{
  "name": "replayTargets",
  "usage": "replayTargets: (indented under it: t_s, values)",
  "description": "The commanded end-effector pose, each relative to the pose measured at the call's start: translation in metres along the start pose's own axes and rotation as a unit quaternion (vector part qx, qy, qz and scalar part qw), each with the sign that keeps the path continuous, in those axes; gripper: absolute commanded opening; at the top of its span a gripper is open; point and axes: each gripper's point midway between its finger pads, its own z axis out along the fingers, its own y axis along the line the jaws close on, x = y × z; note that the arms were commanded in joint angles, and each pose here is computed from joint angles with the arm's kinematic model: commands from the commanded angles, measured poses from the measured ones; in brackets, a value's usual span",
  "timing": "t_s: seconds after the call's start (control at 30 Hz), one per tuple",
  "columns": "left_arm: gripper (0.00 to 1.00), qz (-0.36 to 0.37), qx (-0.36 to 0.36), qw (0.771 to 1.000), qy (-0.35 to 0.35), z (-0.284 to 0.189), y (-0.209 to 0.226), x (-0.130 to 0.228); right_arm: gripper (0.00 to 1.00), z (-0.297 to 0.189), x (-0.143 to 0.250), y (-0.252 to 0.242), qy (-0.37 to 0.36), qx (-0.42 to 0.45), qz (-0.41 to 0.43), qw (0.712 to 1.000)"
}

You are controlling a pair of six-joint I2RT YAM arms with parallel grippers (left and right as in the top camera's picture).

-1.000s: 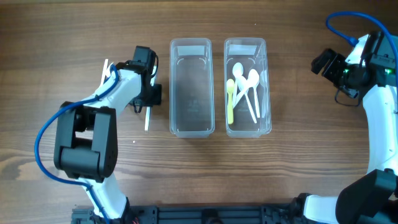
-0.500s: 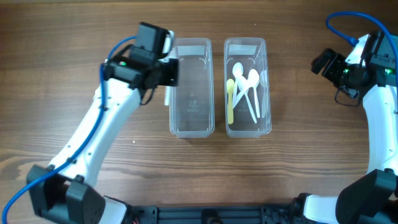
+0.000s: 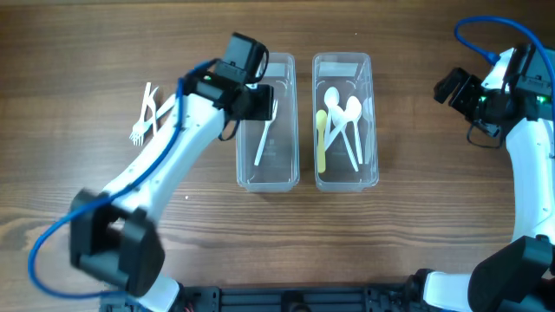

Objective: Pack container
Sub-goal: 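Place the white fork into the left container with the left gripper, then grasp the yellow fork with the left gripper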

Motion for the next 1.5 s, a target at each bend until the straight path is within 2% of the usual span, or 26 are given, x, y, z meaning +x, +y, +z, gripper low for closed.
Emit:
replayTargets:
  t_s: [0.0,0.07,0.13,0.2,0.3,0.4,0.5,0.63,0.8,1.1,1.27,1.47]
  values:
    - [0.66,0.05,-0.083,0.992,-0.084,-0.068,0.04,-0.031,0.99,0.005,0.002,0.0,0.007,0.001,0.002,1.0]
    - [0.65,0.065,-0.134,0.987,-0.057,-0.069,0.075,-0.024,1.0,0.005,0.002,0.0,0.007,0.001,0.002,1.0]
    - [0.65,0.059,-0.155,0.986,-0.023,-0.057,0.106,-0.015,1.0,0.005,0.002,0.0,0.007,0.001,0.002,1.0]
    - [0.64,0.07,-0.132,0.989,0.02,-0.033,0.13,-0.003,1.0,0.005,0.002,0.0,0.007,0.001,0.002,1.0]
    - [0.58,0.074,-0.074,0.992,0.073,0.001,0.149,0.012,1.0,0.005,0.003,-0.001,0.008,0.001,0.003,1.0]
    - [0.55,0.062,-0.069,0.988,0.12,0.032,0.179,0.029,1.0,0.005,0.004,-0.001,0.011,0.002,0.003,1.0]
    - [0.47,0.102,-0.047,0.98,0.163,0.059,0.186,0.047,1.0,0.005,0.005,-0.001,0.012,0.002,0.003,1.0]
    - [0.44,0.144,-0.028,0.968,0.204,0.084,0.188,0.066,1.0,0.005,0.008,-0.002,0.018,0.004,0.005,1.0]
    - [0.45,0.147,-0.025,0.961,0.233,0.107,0.194,0.083,1.0,0.004,0.011,-0.003,0.025,0.006,0.006,1.0]
    - [0.41,0.138,-0.029,0.963,0.23,0.115,0.196,0.082,1.0,0.004,0.013,-0.004,0.029,0.007,0.007,1.0]
    - [0.23,0.122,-0.029,0.963,0.24,0.113,0.195,0.087,1.0,0.004,0.013,-0.004,0.03,0.007,0.007,1.0]
    - [0.15,0.096,-0.034,0.963,0.248,0.108,0.194,0.09,1.0,0.004,0.013,-0.004,0.029,0.007,0.007,1.0]
